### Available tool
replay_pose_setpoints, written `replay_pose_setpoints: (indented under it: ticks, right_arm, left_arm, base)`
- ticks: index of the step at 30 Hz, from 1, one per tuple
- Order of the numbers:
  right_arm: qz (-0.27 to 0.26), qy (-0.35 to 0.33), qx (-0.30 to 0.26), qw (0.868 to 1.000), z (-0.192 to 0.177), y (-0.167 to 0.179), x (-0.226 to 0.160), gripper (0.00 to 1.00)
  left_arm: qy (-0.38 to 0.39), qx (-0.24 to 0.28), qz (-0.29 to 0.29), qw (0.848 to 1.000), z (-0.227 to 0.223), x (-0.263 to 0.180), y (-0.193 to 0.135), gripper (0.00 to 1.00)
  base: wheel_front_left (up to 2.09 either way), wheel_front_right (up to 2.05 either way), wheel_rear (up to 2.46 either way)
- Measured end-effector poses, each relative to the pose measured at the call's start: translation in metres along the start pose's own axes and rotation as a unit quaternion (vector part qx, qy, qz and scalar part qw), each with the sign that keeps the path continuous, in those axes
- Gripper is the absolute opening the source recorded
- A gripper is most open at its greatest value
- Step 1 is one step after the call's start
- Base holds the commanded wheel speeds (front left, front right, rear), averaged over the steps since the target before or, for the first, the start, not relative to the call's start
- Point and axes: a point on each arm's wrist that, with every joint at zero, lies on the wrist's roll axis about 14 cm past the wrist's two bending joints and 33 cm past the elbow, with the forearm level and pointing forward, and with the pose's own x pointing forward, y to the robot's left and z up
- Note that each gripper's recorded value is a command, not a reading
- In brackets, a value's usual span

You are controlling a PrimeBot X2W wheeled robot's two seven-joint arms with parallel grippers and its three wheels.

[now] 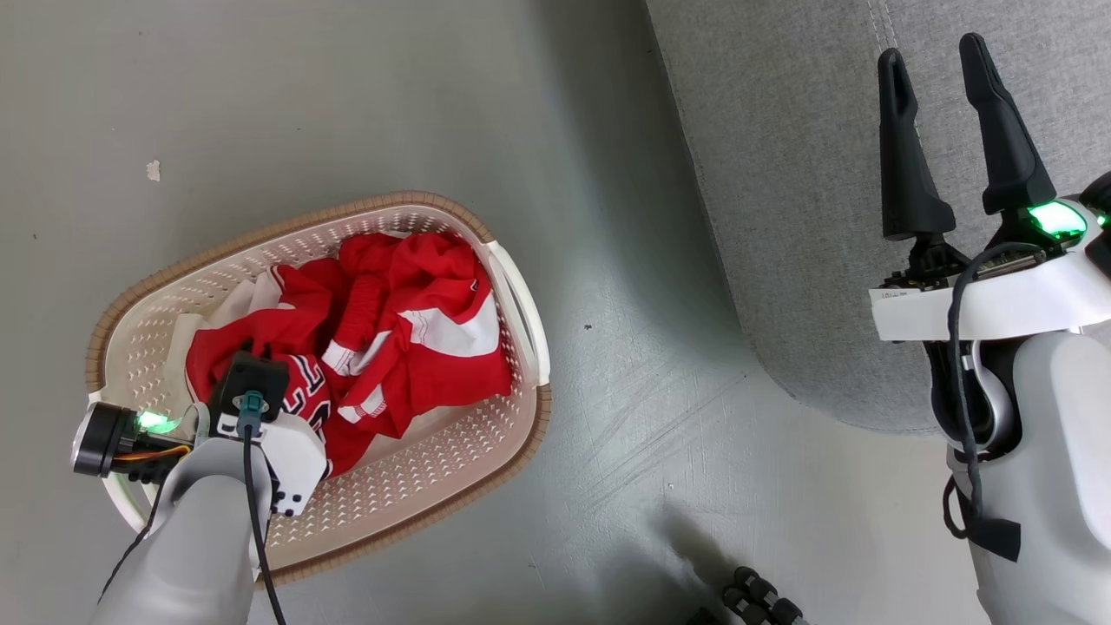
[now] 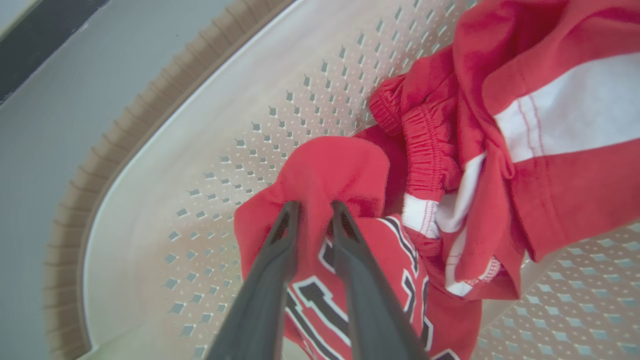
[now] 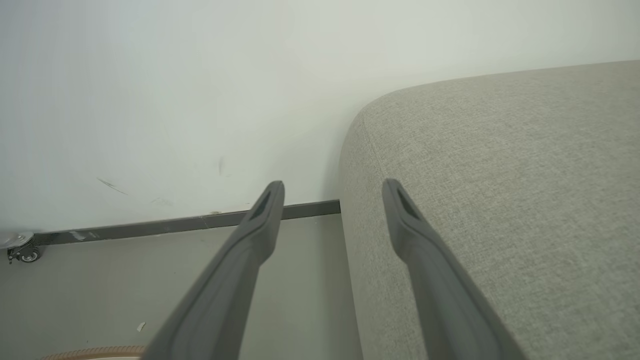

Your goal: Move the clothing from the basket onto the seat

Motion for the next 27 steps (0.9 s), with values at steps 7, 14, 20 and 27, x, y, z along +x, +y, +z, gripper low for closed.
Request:
replay_pose_setpoints:
  ticks: [7,14,20,27]
  right_arm:
    - [-0.003,0.0,-0.001,1.0,0.0,-0.002,0.0,1.0]
    - [-0.005,-0.001,0.007,1.0,0.0,-0.002,0.001,1.0]
    - [0.001,-0.01,0.013,1.0,0.005,0.002,0.006,1.0]
    - [0.014,-0.007,0.008,1.0,0.005,0.011,0.007,1.0]
  left_arm:
    - [0.002,0.0,-0.006,1.0,0.0,0.0,-0.003,0.0]
    - [-0.024,-0.003,-0.019,1.0,0.018,0.003,-0.007,0.0]
    - [-0.056,-0.014,-0.021,0.998,0.039,0.001,-0.005,0.0]
    - [-0.109,-0.037,-0.013,0.993,0.074,-0.008,0.003,0.0]
  base:
    - [0.0,0.0,0.0]
    - [0.0,0.0,0.0]
    - [0.0,0.0,0.0]
    - [0.0,0.0,0.0]
